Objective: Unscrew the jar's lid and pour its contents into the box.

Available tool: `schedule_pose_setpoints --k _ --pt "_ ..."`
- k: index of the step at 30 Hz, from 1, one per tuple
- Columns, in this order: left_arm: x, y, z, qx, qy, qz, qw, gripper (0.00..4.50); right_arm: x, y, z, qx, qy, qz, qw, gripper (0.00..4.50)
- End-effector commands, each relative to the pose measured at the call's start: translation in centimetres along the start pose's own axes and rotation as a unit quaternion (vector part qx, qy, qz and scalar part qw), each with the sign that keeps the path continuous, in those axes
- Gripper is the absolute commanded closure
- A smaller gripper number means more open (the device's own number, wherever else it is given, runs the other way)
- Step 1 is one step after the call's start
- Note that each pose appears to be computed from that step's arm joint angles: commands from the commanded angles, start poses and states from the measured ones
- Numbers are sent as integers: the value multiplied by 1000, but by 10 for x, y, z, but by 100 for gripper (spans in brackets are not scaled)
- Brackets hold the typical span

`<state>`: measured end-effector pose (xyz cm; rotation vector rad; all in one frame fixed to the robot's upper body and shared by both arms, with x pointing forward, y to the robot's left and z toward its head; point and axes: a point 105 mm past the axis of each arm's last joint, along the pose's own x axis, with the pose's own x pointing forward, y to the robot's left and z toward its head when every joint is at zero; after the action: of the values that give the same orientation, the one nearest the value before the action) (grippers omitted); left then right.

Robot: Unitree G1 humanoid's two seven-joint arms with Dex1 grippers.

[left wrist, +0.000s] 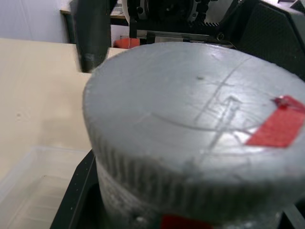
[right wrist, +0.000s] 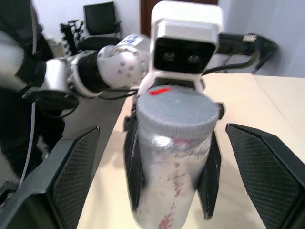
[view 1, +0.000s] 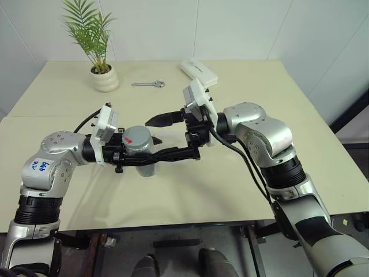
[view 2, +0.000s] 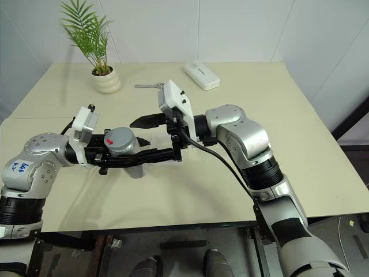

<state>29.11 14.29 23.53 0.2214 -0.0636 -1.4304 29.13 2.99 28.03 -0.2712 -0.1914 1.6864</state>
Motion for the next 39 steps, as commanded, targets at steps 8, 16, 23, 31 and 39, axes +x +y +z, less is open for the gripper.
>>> schedule_pose_setpoints --k 8,16,23,31,39 --pt "1 -3 -1 5 0 1 1000 247 21 -8 14 -19 -9 -46 999 5" --pt "4 -1 0 5 -4 2 1000 247 30 -6 18 -19 -13 -45 999 5" --pt "4 3 9 1 -30 16 999 247 23 -16 11 -29 -1 -80 996 5" --pt "0 2 9 2 -24 17 1000 247 -13 -29 7 -42 17 -103 994 5" --pt "-4 3 7 16 -12 22 1000 247 -53 -16 4 -27 25 -47 998 5"
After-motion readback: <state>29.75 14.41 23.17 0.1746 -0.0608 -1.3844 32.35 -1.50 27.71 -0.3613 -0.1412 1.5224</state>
